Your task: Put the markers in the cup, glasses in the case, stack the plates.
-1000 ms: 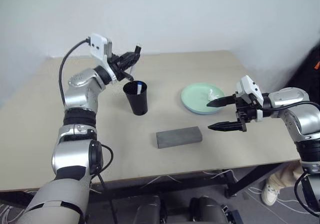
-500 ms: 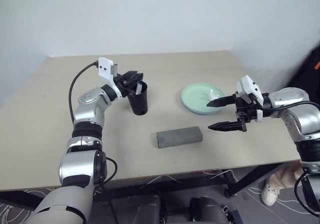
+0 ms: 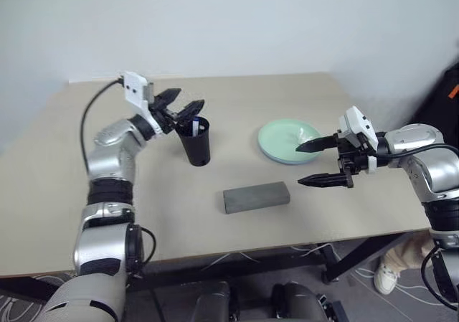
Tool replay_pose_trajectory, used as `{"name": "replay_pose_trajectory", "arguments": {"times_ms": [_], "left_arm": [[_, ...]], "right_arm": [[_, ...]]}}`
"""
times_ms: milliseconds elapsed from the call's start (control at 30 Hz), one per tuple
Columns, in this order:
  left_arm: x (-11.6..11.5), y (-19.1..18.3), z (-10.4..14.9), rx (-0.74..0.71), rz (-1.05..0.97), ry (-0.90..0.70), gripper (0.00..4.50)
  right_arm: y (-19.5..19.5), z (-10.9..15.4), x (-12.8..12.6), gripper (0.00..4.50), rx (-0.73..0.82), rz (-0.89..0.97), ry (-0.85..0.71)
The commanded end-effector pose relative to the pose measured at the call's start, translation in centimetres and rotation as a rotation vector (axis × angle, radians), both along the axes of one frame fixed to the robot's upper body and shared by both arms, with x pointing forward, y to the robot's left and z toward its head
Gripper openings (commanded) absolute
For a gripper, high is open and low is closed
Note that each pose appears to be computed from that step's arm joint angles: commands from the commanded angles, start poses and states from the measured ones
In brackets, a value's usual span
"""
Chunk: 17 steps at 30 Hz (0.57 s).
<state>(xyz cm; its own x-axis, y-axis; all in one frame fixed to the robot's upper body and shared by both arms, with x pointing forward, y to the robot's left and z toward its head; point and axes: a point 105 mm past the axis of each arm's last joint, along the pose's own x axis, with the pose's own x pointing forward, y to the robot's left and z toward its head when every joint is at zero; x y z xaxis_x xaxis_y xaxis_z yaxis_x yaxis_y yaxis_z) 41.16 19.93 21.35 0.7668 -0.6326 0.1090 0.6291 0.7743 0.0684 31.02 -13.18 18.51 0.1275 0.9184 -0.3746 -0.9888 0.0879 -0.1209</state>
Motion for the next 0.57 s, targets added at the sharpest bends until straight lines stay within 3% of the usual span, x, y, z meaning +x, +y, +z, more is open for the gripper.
{"name": "replay_pose_trajectory", "arguments": {"times_ms": [33, 233, 367, 567], "left_arm": [[-2.2, 1.6, 1.9, 0.085, -0.035, -0.034, 4.46], [-6.3, 4.1, 1.3, 0.176, -0.094, 0.081, 4.46], [-9.0, 5.5, -0.5, 0.211, -0.083, 0.17, 4.46], [-11.5, 6.9, -2.9, 0.15, -0.012, 0.256, 4.46]], "right_arm": [[-0.2, 1.3, 0.2, 4.5, 0.017, -0.003, -0.049], [-0.7, 1.2, 0.4, 4.5, 0.019, -0.029, -0.041], [-2.0, 1.1, 0.8, 4.5, 0.036, -0.104, -0.032], [-3.5, 0.5, 0.6, 4.5, 0.082, -0.226, -0.008]]}}
